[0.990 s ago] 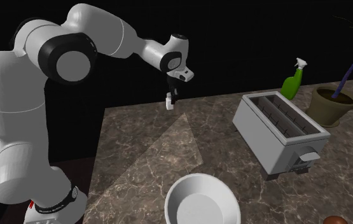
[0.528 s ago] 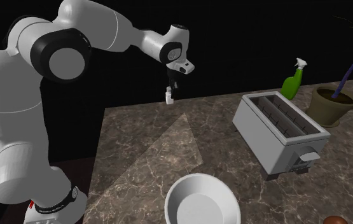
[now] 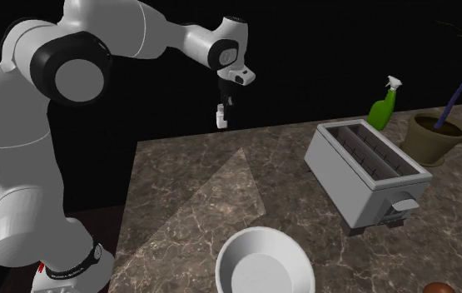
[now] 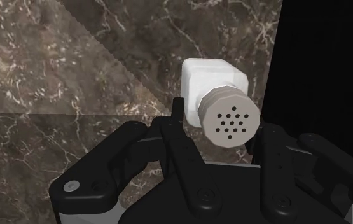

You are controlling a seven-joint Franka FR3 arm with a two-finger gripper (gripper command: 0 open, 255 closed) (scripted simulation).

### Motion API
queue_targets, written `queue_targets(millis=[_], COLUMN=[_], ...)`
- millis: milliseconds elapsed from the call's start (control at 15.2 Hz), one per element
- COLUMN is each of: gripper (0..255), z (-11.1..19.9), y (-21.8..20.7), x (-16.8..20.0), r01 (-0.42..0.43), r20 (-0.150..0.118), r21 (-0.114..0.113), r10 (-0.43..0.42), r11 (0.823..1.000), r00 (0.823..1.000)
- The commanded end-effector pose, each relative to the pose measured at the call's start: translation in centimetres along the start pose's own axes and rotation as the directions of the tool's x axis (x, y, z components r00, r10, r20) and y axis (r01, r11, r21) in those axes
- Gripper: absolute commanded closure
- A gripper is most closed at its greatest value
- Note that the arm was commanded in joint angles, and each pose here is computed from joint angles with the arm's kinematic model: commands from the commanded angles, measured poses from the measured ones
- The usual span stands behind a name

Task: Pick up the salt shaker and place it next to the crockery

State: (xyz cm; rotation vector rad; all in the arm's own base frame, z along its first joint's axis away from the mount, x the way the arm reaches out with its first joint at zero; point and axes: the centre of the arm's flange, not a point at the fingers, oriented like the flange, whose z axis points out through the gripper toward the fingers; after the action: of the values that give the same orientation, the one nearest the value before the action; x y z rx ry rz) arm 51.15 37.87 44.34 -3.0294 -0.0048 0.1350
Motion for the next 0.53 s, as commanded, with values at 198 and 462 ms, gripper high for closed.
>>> queue_targets(millis=[198,462], gripper=[255,255], z=[-2.6,-4.7], y=[-0.3,-0.6], x=[-0.2,-0.4], r01=[0.0,0.0], r20=[0.0,0.0], r21=[0.0,0.0], r10=[0.0,0.0], r11=[1.0,1.0], r00=[1.0,1.0])
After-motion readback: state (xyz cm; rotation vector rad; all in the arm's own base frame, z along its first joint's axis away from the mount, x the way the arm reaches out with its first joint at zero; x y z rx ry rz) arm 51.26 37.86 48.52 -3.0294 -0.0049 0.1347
